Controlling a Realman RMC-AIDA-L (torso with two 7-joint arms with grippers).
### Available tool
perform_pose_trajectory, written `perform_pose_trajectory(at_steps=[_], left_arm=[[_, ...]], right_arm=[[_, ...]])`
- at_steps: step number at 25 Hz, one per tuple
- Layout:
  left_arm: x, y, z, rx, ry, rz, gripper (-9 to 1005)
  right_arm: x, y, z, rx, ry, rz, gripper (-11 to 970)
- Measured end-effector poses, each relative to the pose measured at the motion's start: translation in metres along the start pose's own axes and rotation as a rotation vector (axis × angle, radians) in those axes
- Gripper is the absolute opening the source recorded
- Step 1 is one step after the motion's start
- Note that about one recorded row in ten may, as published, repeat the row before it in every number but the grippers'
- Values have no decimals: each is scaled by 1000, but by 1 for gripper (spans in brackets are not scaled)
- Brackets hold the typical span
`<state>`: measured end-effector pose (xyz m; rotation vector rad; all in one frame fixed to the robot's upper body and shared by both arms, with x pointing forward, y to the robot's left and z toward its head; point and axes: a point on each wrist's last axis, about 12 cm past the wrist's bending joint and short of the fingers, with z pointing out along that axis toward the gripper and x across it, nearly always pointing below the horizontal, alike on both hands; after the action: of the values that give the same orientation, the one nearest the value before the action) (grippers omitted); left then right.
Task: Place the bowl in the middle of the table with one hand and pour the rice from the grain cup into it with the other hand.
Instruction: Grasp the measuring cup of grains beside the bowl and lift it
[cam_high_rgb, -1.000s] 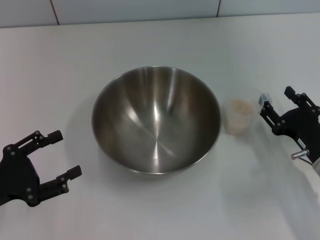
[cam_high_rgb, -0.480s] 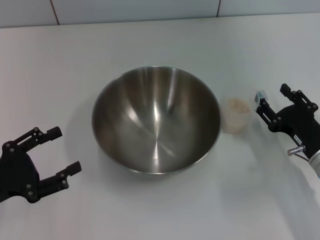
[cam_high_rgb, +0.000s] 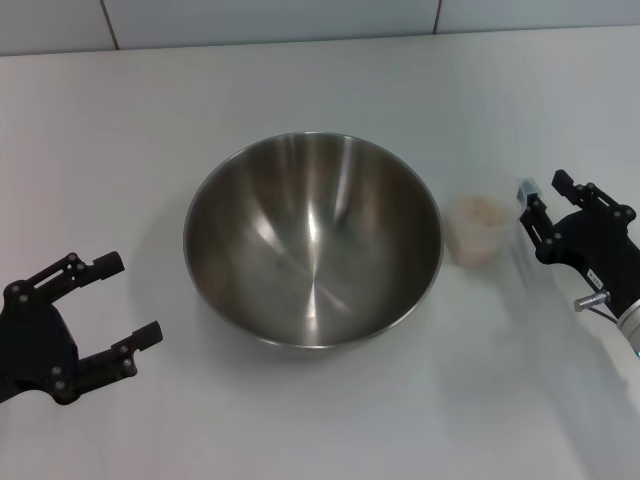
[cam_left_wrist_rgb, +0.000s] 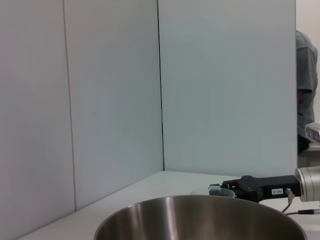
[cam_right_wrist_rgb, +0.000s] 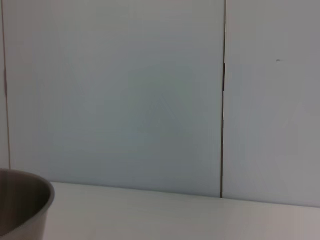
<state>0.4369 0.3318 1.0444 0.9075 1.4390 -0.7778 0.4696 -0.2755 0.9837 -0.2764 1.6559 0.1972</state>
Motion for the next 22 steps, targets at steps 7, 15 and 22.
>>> perform_pose_trajectory(at_steps=[7,15,22], left_arm=[[0,1,-1,-1,1,0,815],[0,1,-1,-2,1,0,814],[0,0,-1,-2,1,-1,814]], right_arm=[[0,1,0,-2,-2,4,342],[0,2,0,-3,-5,9,37],[-1,2,-1,-2,-13,11,12]])
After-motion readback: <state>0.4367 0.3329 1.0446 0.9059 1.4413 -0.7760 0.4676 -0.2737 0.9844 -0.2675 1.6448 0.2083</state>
